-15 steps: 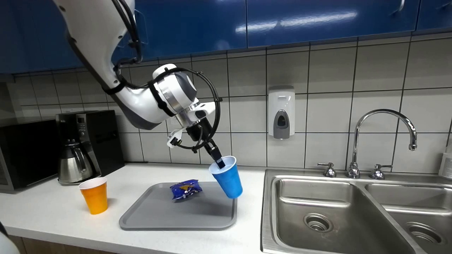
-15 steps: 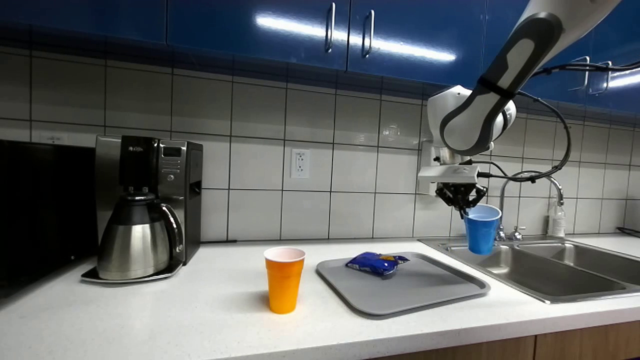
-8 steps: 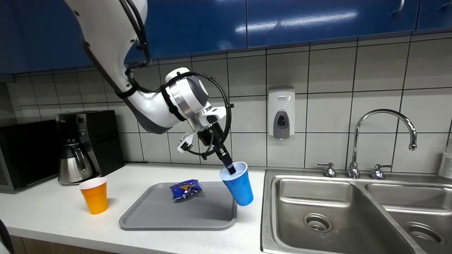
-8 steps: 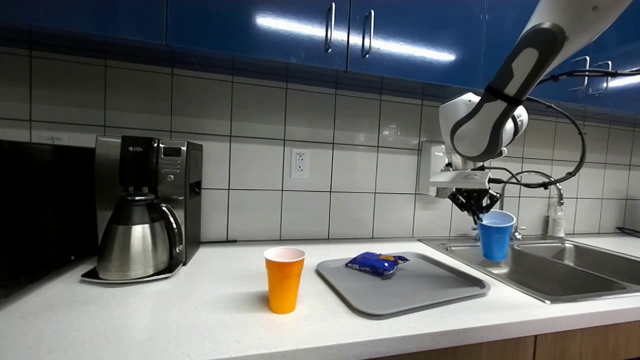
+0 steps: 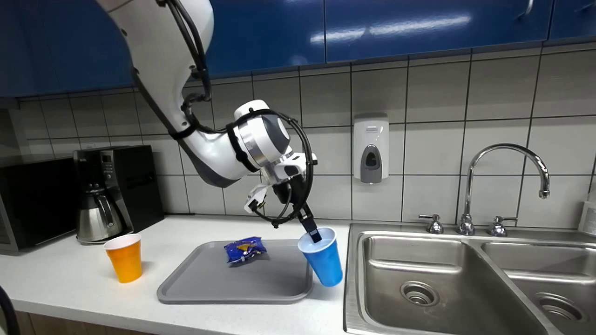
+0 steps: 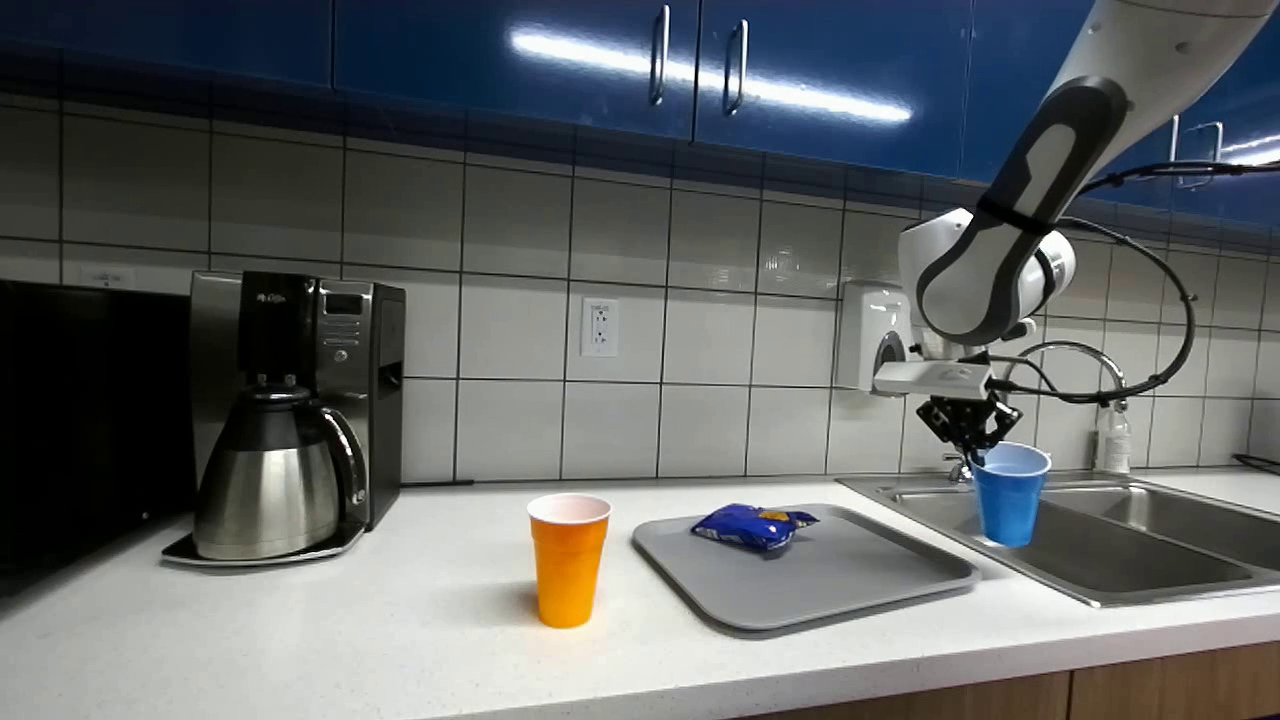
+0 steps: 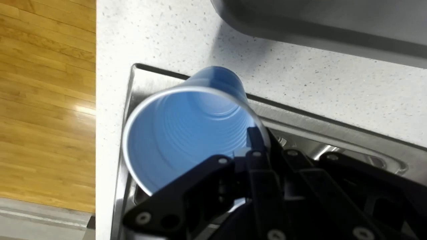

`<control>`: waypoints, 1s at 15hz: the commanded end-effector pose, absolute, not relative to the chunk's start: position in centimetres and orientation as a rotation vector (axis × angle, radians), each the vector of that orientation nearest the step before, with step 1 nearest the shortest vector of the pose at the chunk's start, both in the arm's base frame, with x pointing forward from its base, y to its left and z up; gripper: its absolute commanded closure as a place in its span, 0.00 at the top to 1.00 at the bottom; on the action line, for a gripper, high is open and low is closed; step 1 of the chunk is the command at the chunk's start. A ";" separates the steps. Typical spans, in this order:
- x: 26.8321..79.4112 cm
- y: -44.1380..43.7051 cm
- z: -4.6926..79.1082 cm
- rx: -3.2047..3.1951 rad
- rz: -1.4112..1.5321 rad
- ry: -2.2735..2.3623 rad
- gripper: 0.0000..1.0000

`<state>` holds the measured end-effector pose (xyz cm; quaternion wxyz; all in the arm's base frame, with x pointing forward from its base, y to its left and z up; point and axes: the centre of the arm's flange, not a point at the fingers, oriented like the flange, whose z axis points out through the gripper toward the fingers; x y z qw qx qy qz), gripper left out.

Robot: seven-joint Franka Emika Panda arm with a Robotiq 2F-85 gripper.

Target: Place the cups directly onto the counter

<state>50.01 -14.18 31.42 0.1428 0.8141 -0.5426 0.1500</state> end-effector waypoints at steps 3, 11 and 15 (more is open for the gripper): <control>50.9 -15.3 29.5 2.308 0.417 -1.697 0.01; 51.0 -16.4 27.8 2.280 0.374 -1.762 0.01; 50.9 -16.9 27.3 2.271 0.348 -1.780 0.29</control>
